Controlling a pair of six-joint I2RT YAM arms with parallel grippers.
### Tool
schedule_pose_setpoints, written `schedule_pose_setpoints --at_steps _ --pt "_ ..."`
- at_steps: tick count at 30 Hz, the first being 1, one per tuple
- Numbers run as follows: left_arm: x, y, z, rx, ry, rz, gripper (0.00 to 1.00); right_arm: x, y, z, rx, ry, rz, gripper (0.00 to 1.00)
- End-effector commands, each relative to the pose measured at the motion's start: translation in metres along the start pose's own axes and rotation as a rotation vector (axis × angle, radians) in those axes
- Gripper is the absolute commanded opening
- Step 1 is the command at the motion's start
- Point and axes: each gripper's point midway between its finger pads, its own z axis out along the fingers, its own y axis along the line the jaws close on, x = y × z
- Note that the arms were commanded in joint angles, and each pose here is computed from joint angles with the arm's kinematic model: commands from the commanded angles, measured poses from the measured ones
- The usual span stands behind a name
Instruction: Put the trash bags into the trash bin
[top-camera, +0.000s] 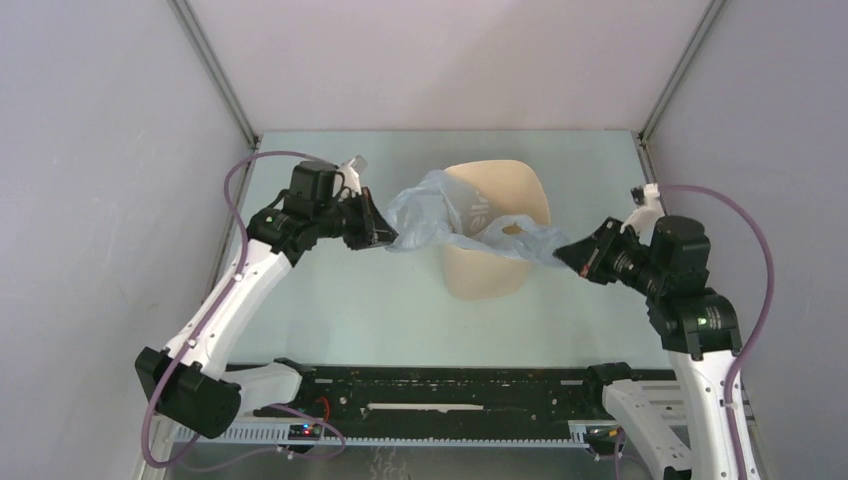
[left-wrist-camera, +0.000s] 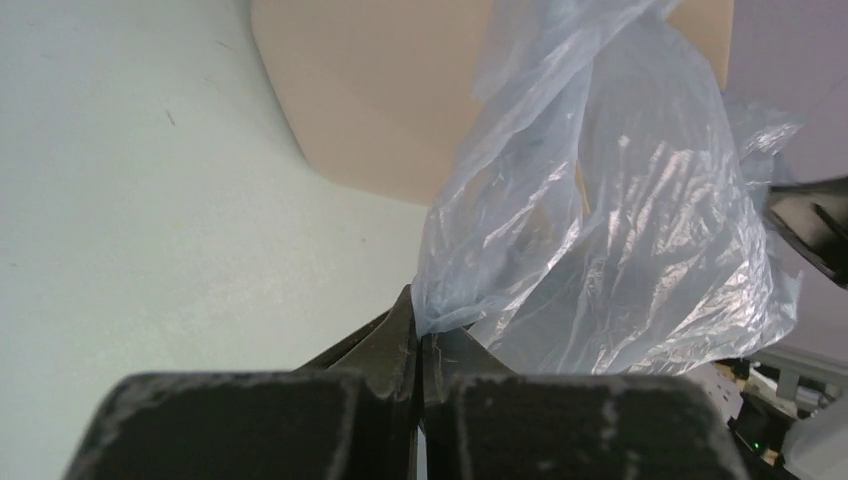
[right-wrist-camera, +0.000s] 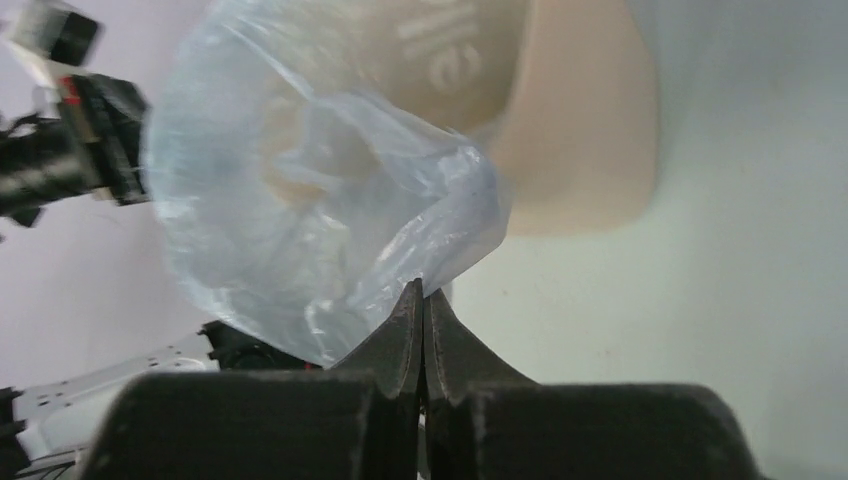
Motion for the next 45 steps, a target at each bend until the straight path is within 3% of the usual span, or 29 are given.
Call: schedule_pose_setpoints --at_steps 1,9,14,17,22,27,31,37,45 --pt "0.012 -0.017 0.007 0.049 0.026 0.031 0.0 0.031 -0.034 0.01 0.101 0.067 0.061 0.05" --pt "0.036 0.022 0.038 -0.104 0.114 0.053 0.0 0.039 -0.043 0.003 0.166 0.174 0.015 0.37" --pt "0.036 0.029 0.037 -0.132 0.104 0.087 0.0 0.007 -0.016 -0.025 0.147 0.096 -0.118 0.69" --pt "0.043 0.032 0.041 -0.126 0.124 0.064 0.0 -0.02 0.001 -0.034 0.122 0.025 -0.199 0.79" --pt "0.043 0.032 0.042 -0.119 0.121 0.065 0.0 -0.068 0.04 -0.016 -0.025 -0.053 -0.302 0.84" --pt "0.041 0.029 0.043 -0.113 0.121 0.067 0.0 -0.088 0.073 0.026 -0.163 0.003 -0.357 0.84" --pt "0.039 0.027 0.043 -0.107 0.116 0.072 0.0 -0.071 0.084 0.066 -0.24 0.145 -0.446 0.86" --pt "0.035 0.024 0.044 -0.104 0.111 0.083 0.0 -0.034 0.073 0.106 -0.104 0.368 -0.704 0.84" --pt "0.031 0.023 0.047 -0.109 0.119 0.09 0.0 -0.002 0.047 0.104 -0.005 0.45 -0.842 0.83"
